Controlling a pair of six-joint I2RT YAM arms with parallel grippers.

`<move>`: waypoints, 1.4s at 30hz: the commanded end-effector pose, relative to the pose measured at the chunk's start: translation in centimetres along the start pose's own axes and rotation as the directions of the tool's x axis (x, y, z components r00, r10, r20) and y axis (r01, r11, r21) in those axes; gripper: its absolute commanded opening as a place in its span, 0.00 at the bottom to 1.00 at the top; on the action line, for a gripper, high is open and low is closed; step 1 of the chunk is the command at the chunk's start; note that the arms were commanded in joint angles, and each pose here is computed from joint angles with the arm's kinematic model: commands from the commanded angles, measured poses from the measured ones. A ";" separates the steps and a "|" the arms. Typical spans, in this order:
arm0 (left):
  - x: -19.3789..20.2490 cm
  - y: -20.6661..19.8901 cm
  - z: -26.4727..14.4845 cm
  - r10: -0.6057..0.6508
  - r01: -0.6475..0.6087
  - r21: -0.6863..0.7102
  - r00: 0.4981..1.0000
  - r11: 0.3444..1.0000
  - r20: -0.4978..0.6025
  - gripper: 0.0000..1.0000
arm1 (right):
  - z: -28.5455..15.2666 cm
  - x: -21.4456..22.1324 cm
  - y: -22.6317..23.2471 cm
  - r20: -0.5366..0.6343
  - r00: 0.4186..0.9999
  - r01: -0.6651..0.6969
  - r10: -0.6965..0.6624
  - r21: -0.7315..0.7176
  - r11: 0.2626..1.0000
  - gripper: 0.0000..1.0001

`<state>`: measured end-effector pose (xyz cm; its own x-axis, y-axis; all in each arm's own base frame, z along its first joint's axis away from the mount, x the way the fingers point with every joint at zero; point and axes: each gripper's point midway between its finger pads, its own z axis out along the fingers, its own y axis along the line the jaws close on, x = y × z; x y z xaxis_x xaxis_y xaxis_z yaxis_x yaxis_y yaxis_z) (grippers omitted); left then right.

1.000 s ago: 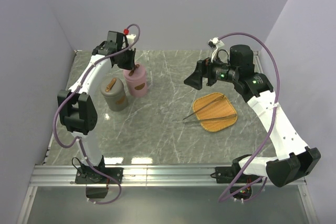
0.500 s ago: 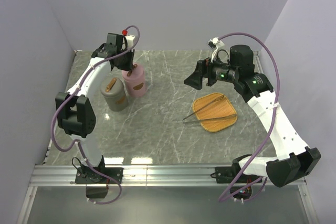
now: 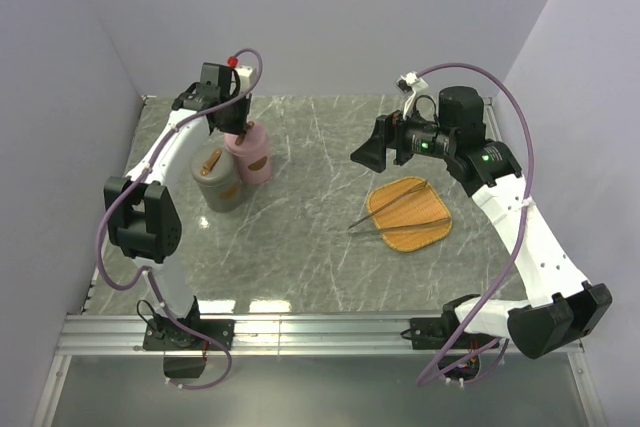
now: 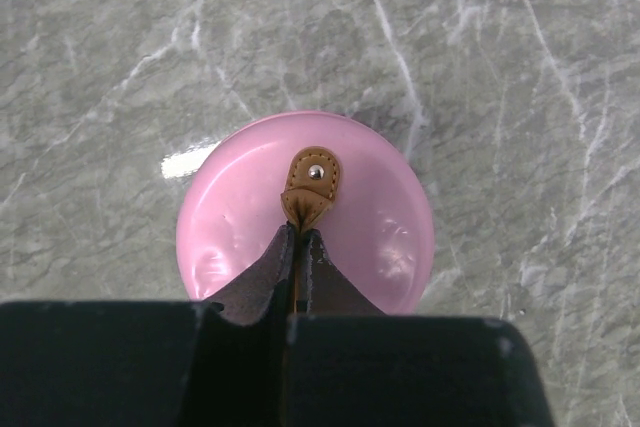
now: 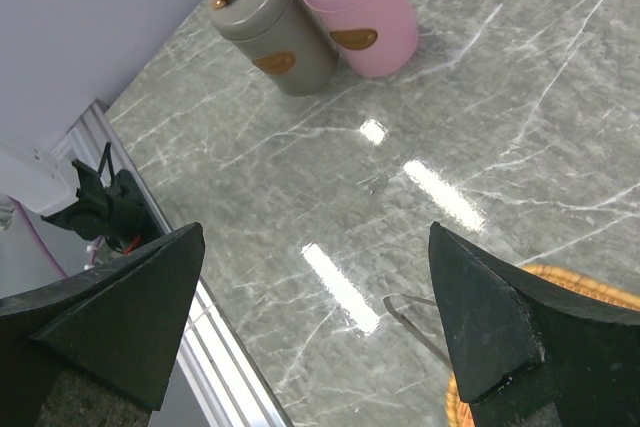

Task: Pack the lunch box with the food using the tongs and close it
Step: Move the lunch box

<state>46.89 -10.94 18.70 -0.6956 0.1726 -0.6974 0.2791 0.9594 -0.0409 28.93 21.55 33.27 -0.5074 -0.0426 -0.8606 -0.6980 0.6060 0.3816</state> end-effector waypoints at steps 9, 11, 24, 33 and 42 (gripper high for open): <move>3.3 5.6 -0.4 -0.034 0.013 -0.168 0.992 0.986 -0.125 0.04 | -1.0 -1.4 0.8 0.061 0.997 0.041 -0.040 -0.012 0.999 1.00; 3.6 6.0 -0.5 -0.043 0.021 -0.171 0.991 0.985 -0.127 0.04 | -1.0 -1.4 0.9 0.062 0.997 0.042 -0.041 -0.014 0.999 1.00; 5.9 9.4 -1.3 -0.092 0.054 -0.240 0.984 0.969 -0.150 0.04 | -1.1 -1.4 0.9 0.065 0.997 0.043 -0.042 -0.014 0.999 1.00; 6.2 8.7 -1.9 -0.093 0.061 -0.206 0.984 0.977 -0.152 0.15 | -1.2 -1.6 1.1 0.067 0.997 0.047 -0.045 -0.020 0.999 1.00; 2.1 8.7 -3.8 -0.070 0.055 -0.199 0.995 0.978 -0.067 0.35 | -1.3 -1.7 1.2 0.070 0.996 0.047 -0.046 -0.016 0.999 1.00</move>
<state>46.67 -2.16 18.71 -0.7233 0.1033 -0.6828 0.1008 0.9940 0.0437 28.69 21.47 33.65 -0.4944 -0.0381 -0.8684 -0.7041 0.6034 0.3744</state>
